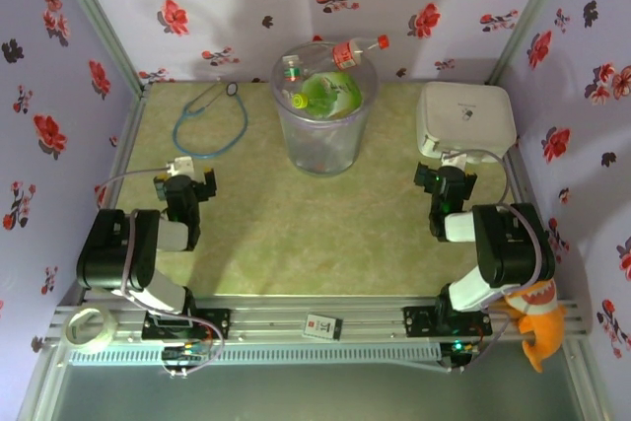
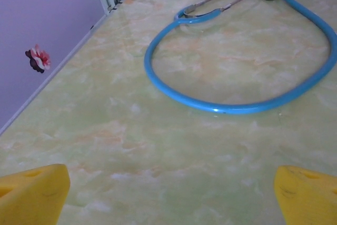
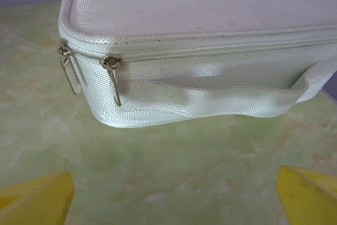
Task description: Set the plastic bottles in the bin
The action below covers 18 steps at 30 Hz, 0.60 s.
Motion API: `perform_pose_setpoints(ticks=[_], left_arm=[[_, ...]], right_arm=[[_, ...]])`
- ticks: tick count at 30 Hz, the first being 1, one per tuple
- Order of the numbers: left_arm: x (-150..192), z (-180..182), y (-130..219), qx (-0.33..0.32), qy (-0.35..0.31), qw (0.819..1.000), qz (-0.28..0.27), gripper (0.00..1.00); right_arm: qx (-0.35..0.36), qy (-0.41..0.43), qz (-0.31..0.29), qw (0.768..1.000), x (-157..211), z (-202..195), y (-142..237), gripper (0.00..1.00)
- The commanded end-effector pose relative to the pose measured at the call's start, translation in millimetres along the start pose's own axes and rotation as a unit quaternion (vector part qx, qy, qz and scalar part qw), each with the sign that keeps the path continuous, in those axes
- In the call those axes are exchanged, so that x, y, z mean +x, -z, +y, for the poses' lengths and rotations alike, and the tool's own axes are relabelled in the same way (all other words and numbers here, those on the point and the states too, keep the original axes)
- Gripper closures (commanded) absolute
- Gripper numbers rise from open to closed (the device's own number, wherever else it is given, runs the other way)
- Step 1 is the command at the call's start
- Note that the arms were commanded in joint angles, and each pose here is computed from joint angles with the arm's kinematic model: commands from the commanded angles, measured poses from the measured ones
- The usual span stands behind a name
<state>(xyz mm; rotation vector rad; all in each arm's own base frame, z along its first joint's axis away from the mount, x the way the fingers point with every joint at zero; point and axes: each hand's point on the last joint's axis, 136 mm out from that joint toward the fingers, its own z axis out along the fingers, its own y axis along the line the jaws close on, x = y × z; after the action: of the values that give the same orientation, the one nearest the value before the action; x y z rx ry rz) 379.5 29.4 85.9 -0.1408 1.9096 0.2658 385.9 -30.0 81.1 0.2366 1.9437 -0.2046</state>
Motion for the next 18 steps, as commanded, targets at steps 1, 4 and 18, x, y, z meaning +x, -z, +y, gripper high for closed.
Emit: perform_pose_setpoints(ticks=[1,4,18], left_arm=[[-15.7,2.8,-9.5,0.002,0.011,1.0,-0.01,0.0],[-16.1,3.2,-9.4,0.003,0.012,1.0,-0.01,0.0],[-15.9,3.2,-9.6,0.003,0.011,1.0,-0.01,0.0]], right_arm=[[0.011,-0.03,-0.017,0.999,-9.0,-5.6,-0.3,0.01],[0.012,-0.031,-0.023,0.999,-9.7,-7.0,-0.4,0.01],[0.013,-0.03,-0.02,0.999,-9.3,-6.8,-1.1,0.01]])
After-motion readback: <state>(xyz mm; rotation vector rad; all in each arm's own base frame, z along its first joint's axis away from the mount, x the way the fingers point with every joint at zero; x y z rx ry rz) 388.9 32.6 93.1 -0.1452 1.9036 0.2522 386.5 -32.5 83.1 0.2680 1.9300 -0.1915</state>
